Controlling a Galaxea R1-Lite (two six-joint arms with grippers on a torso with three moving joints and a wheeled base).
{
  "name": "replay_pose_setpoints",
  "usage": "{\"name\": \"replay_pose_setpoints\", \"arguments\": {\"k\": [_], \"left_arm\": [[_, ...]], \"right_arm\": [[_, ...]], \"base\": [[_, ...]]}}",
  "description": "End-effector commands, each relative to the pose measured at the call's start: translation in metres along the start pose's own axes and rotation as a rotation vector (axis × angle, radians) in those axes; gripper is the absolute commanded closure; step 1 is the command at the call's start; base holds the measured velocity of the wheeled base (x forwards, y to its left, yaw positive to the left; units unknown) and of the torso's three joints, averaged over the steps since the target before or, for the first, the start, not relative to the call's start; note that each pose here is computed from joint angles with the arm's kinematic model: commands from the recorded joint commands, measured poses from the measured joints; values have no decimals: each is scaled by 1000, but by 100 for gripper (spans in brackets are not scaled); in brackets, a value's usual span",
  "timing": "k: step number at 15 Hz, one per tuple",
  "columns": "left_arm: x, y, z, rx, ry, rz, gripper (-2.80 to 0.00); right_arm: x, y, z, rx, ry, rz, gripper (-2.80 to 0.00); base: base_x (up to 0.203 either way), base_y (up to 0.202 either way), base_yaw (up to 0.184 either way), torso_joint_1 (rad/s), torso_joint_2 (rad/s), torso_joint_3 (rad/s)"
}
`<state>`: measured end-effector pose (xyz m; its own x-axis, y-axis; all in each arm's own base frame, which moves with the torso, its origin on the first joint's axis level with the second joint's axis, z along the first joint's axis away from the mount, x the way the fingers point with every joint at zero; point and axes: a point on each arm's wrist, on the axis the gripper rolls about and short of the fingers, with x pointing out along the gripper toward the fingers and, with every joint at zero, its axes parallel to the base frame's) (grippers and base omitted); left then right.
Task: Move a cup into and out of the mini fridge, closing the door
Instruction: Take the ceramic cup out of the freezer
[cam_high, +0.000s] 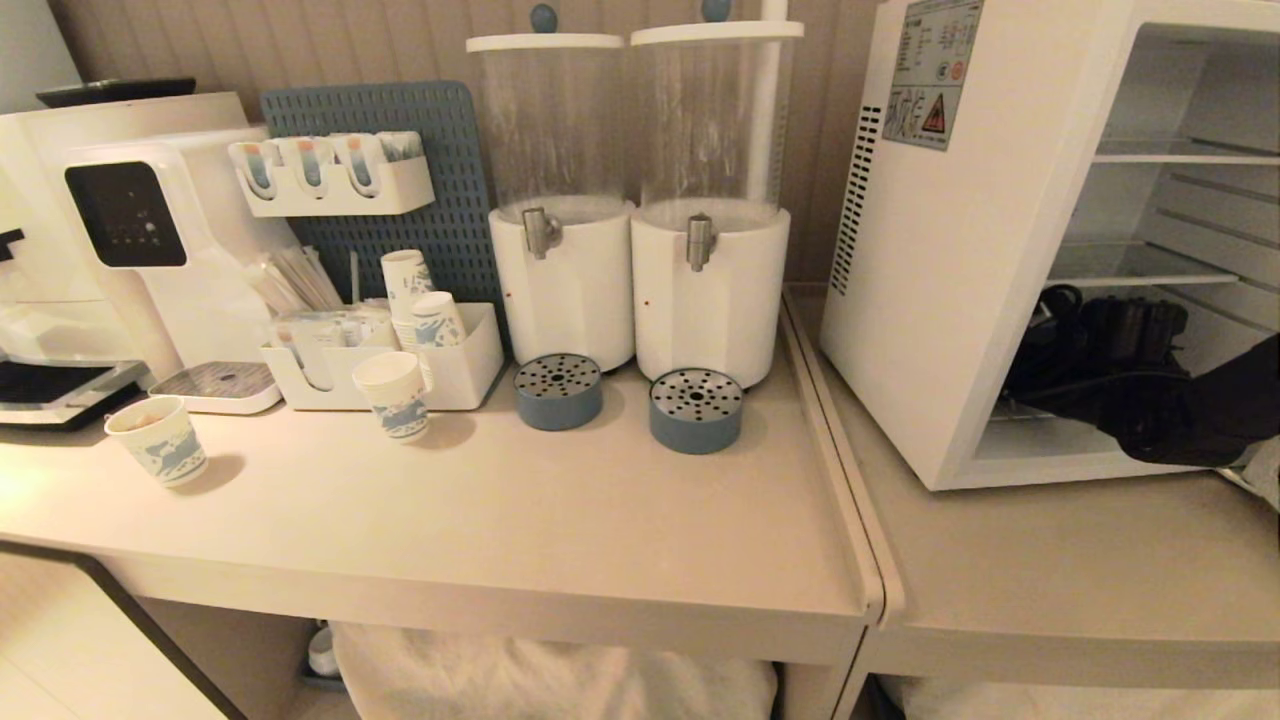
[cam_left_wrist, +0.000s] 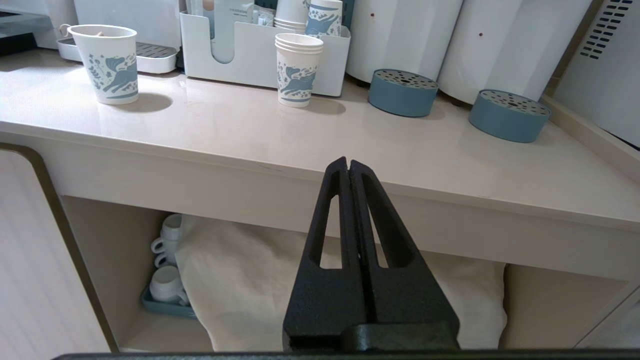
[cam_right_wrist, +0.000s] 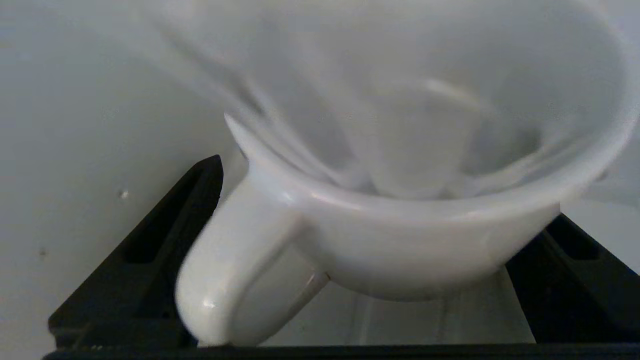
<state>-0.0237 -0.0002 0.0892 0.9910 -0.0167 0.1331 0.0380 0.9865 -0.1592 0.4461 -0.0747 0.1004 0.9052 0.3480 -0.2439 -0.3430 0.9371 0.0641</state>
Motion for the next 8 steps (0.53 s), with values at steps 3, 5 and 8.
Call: {"name": "replay_pose_setpoints", "arguments": {"k": [3,5,8], "left_arm": [[1,2,-11,-2,33,5,0],[1,2,-11,-2,33,5,0],[1,2,-11,-2,33,5,0]], "right_arm": [[4,-3,-8,5,9,0,-280],[5,-3,-8,6,11,-4,0],[5,-3,-9,8,13,-3,0]], "base": [[0,0,0,0,0,0],[0,0,0,0,0,0],[0,0,0,0,0,0]]}}
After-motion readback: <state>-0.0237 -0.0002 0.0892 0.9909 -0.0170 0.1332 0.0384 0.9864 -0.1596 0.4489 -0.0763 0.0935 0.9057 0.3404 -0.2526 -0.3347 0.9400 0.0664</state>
